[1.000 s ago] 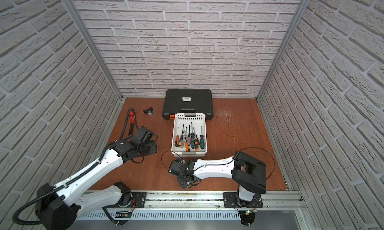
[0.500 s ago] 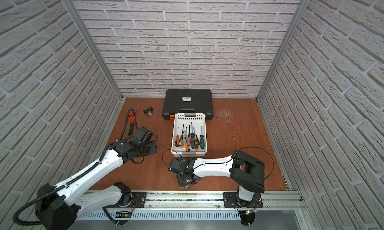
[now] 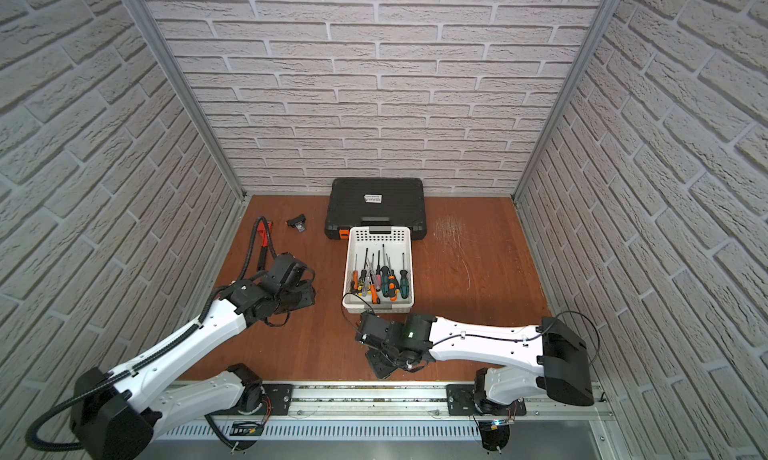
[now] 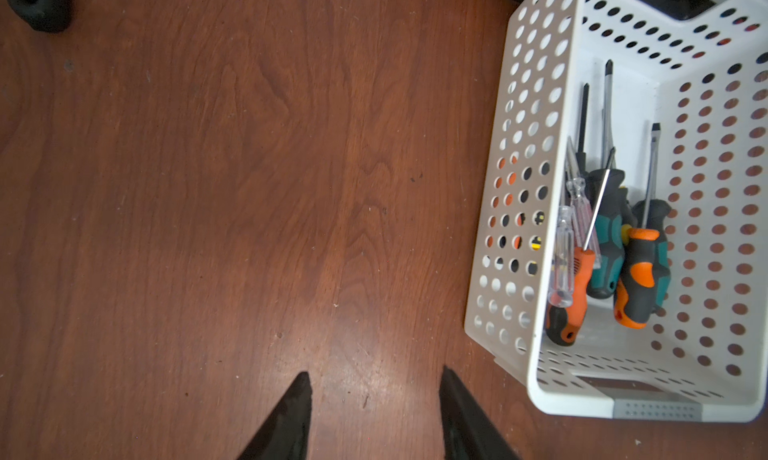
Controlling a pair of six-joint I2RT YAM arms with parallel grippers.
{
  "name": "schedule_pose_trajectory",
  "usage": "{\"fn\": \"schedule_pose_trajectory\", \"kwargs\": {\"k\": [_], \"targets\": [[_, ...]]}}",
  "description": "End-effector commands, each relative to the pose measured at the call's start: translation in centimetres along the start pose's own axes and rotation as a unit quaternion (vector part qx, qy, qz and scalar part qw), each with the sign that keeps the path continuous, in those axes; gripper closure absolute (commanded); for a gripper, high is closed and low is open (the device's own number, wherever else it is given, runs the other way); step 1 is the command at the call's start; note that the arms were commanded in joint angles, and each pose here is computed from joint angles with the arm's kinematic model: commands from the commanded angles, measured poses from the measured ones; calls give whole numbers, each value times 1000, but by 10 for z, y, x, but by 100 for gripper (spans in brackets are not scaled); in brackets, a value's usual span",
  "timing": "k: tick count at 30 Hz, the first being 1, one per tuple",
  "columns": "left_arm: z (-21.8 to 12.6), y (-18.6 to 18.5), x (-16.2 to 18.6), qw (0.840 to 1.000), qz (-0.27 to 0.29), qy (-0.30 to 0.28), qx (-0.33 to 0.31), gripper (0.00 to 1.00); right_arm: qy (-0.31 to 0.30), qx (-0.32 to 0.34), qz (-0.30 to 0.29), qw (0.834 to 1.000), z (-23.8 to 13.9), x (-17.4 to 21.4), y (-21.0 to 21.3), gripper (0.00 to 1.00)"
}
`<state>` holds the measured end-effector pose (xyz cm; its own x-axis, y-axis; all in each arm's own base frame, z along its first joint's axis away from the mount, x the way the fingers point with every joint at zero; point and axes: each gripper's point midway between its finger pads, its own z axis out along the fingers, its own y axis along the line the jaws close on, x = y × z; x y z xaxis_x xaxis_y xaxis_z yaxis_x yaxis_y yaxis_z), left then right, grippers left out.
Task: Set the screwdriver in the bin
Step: 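Carry the yellow-handled screwdriver over the bin and lower it with the right gripper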
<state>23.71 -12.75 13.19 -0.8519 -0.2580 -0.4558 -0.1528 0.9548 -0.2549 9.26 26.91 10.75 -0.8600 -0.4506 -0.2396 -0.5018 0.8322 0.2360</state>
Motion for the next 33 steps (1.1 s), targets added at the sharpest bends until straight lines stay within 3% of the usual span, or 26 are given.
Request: {"fn": "schedule_pose_trajectory", "kwargs": {"k": [1, 4, 7, 10, 13, 17, 21, 25, 33], "targets": [[-6, -9, -15, 1000, -3, -18, 13, 49, -40, -8, -4, 999, -28, -23, 7, 94], [-8, -12, -19, 1000, 1, -20, 14, 49, -75, -27, 9, 997, -44, -47, 15, 95], [-7, -14, -21, 1000, 3, -21, 15, 49, -109, -41, 77, 990, -54, -85, 4, 94], [-6, -16, -23, 1000, 3, -19, 15, 49, -158, -90, 141, 973, -60, -137, -8, 94], [-7, -15, -23, 1000, 3, -18, 17, 49, -216, -95, 153, 960, -66, -187, -20, 95], [-10, -10, -23, 1000, -4, -21, 13, 49, -221, -126, 188, 949, -56, -232, -30, 95], [-10, -4, -21, 1000, -16, -25, 9, 47, -205, -156, 211, 943, -29, -251, -39, 94], [-6, -1, -20, 999, -22, -22, 9, 46, -176, -136, 217, 950, 8, -249, -49, 94], [1, 3, -18, 999, -30, -13, 10, 45, -135, -117, 213, 960, 48, -242, -57, 93]]}}
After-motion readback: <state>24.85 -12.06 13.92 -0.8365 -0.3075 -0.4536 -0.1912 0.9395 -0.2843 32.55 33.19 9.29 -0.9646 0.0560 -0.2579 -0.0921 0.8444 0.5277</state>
